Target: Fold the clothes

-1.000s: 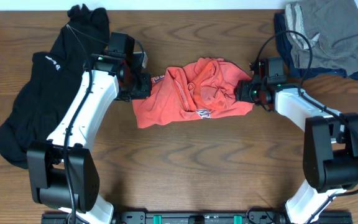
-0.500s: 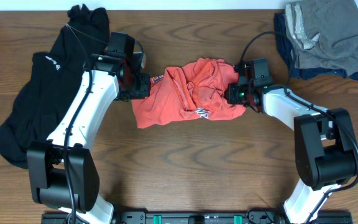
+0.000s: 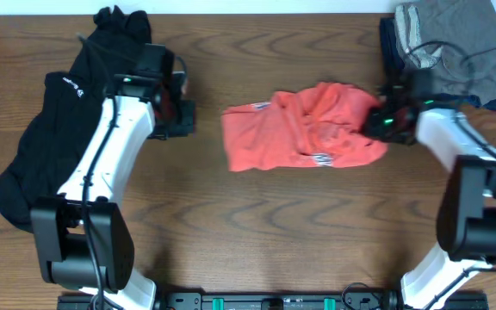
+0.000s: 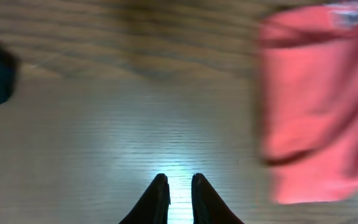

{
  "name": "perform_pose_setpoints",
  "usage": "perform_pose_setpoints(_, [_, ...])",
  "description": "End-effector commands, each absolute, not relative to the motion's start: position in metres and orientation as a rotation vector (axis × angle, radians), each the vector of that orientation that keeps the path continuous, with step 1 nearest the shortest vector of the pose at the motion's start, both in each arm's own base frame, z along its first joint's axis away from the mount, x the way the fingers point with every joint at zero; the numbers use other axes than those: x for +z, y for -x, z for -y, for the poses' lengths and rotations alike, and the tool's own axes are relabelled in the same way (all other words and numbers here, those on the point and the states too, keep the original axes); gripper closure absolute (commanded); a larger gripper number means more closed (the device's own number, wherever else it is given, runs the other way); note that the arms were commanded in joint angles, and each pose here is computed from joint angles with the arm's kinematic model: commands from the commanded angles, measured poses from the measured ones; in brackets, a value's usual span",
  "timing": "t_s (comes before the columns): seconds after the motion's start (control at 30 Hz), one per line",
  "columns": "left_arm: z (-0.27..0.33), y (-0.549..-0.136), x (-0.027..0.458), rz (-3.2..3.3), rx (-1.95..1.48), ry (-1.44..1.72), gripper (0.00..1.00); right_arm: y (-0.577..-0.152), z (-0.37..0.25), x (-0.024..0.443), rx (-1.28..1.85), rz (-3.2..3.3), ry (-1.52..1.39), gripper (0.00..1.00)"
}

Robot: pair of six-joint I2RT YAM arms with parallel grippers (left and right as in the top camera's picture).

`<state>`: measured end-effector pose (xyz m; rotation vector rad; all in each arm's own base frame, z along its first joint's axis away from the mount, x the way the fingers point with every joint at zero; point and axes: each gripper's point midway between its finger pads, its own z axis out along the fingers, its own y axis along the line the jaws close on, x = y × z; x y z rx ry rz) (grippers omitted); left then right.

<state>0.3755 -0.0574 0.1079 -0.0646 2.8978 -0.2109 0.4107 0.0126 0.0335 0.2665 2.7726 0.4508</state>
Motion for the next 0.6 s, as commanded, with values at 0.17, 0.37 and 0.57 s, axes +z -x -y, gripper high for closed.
perform_pose_setpoints(0.17, [0.011, -0.378, 0.111, -2.893, -0.154, 0.219, 0.84, -0.433, -0.023, 0.149, 0.402, -2.637, 0.061, 0.99])
perform_pose_setpoints(0.37, [0.003, -0.378, 0.111, -2.890, -0.149, 0.244, 0.84, -0.426, -0.101, 0.165, 0.444, -2.623, 0.313, 0.99])
perform_pose_setpoints(0.57, [0.003, -0.378, 0.111, -2.889, -0.149, 0.239, 0.84, -0.399, -0.180, 0.141, 0.400, -2.671, 0.575, 0.99])
